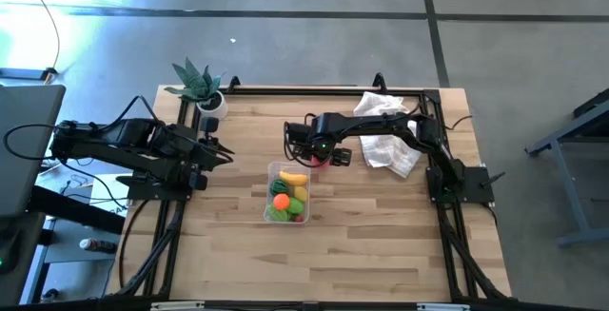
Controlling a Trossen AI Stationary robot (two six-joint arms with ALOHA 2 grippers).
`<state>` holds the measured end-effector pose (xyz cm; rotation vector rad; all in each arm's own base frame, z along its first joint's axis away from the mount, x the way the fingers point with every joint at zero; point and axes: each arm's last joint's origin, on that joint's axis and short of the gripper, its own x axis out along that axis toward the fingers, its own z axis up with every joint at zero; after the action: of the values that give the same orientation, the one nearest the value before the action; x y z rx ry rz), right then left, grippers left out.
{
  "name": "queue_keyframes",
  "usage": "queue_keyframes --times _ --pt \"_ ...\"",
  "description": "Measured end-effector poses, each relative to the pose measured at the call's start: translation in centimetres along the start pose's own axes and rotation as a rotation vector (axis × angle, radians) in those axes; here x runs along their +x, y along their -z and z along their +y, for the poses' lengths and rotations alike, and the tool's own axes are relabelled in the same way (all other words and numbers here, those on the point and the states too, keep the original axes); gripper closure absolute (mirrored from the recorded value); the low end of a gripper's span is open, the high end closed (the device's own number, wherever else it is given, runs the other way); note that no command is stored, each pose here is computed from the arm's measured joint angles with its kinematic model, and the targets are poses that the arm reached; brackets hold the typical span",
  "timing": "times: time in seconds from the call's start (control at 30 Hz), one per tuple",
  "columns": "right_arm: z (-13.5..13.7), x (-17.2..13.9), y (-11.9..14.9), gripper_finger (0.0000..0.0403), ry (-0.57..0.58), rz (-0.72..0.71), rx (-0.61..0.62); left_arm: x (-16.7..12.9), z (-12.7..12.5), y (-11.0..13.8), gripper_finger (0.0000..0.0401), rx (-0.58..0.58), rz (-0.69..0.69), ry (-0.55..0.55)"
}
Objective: Pick and placing Produce into tupperware
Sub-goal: Put the apple into the bin
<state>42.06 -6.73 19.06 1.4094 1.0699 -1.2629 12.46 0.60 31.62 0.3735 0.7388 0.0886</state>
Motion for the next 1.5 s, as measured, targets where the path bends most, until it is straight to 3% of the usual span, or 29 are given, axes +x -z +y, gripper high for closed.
queue_keyframes --times 0.5,0.9,1.5 --pt "0.0 0.0 -0.6 0.0040 0.001 -0.023 -0.017 0.0 0.0 0.0 0.0316 0.000 0.000 0.000" --pt "0.6 2.3 -1.2 0.0037 0.014 0.016 -0.010 0.0 0.0 0.0 0.0316 0.000 0.000 0.000" --pt "0.6 3.4 -1.9 0.0038 0.050 0.018 0.008 0.0 0.0 0.0 0.0316 0.000 0.000 0.000"
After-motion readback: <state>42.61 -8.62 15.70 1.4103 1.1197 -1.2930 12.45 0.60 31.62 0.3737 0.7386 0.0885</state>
